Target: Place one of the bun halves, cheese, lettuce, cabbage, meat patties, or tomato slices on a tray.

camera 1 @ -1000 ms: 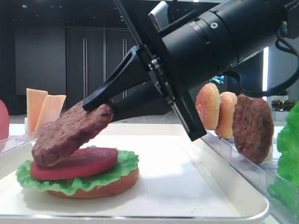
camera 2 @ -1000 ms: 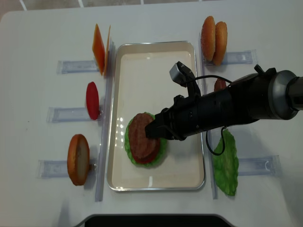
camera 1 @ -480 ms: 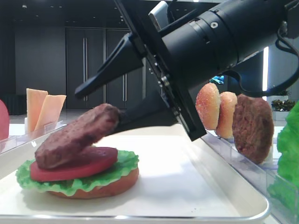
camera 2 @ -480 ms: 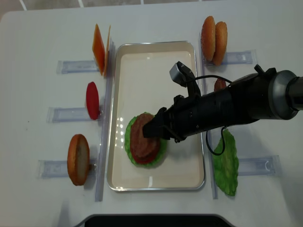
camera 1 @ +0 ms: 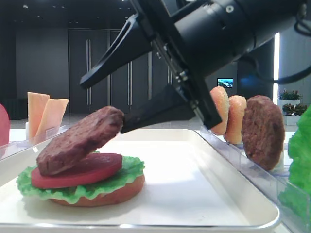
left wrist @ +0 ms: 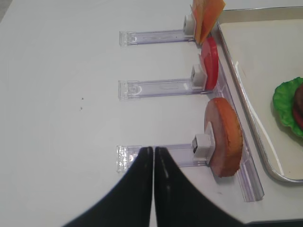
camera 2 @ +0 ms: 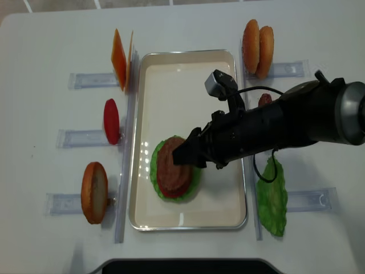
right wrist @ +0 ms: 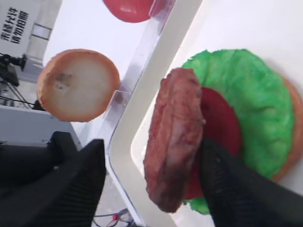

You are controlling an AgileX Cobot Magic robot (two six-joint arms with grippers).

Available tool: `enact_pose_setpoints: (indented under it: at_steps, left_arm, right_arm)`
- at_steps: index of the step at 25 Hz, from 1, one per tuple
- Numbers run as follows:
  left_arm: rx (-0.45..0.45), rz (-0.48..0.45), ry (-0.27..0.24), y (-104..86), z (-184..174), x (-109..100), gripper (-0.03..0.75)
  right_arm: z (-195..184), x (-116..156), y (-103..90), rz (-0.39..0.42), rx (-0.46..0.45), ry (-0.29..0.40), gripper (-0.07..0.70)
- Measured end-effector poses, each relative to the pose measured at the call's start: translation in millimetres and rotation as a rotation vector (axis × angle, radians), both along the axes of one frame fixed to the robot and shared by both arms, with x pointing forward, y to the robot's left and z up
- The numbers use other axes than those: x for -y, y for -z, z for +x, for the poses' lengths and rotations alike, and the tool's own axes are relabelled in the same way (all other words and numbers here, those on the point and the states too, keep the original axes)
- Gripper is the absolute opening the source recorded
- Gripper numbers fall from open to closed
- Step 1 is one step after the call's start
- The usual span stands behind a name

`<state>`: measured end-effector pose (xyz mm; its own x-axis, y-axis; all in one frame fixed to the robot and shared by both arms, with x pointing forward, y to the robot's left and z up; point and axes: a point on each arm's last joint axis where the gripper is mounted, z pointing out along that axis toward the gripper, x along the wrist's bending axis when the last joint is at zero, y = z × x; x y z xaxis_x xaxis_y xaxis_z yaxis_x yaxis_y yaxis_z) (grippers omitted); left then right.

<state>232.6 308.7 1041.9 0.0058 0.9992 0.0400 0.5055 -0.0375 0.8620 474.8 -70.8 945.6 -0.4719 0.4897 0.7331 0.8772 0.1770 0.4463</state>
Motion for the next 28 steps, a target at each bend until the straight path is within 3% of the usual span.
enact_pose_setpoints:
  at_steps: [7, 10, 14, 17, 21, 25, 28]
  left_arm:
    - [0.000, 0.000, 0.000, 0.0, 0.0, 0.0, -0.001]
    - [0.000, 0.000, 0.000, 0.0, 0.0, 0.0, -0.001]
    - [0.000, 0.000, 0.000, 0.0, 0.0, 0.0, -0.001]
    - [0.000, 0.000, 0.000, 0.0, 0.0, 0.0, -0.001]
    - [0.000, 0.000, 0.000, 0.0, 0.0, 0.0, -0.001]
    - [0.000, 0.000, 0.000, 0.0, 0.0, 0.0, -0.001]
    - [0.000, 0.000, 0.000, 0.0, 0.0, 0.0, -0.001]
  right_arm:
    - [-11.4, 10.9, -30.1, -0.194, 0.177, 0.017, 0.419]
    - [-19.8, 22.3, -42.8, -0.299, 0.230, -0.027, 0.420]
    - [-26.7, 49.4, -56.9, -0.538, 0.222, -0.060, 0.400]
    - [-27.5, 82.1, -69.1, -0.752, 0.183, -0.026, 0.382]
    - [-25.4, 136.1, -84.4, -0.923, 0.091, 0.090, 0.376]
    - [-26.6, 191.9, -99.2, -0.958, -0.006, 0.288, 0.373]
    - [-32.4, 219.4, -109.5, -0.948, -0.035, 0.417, 0.373]
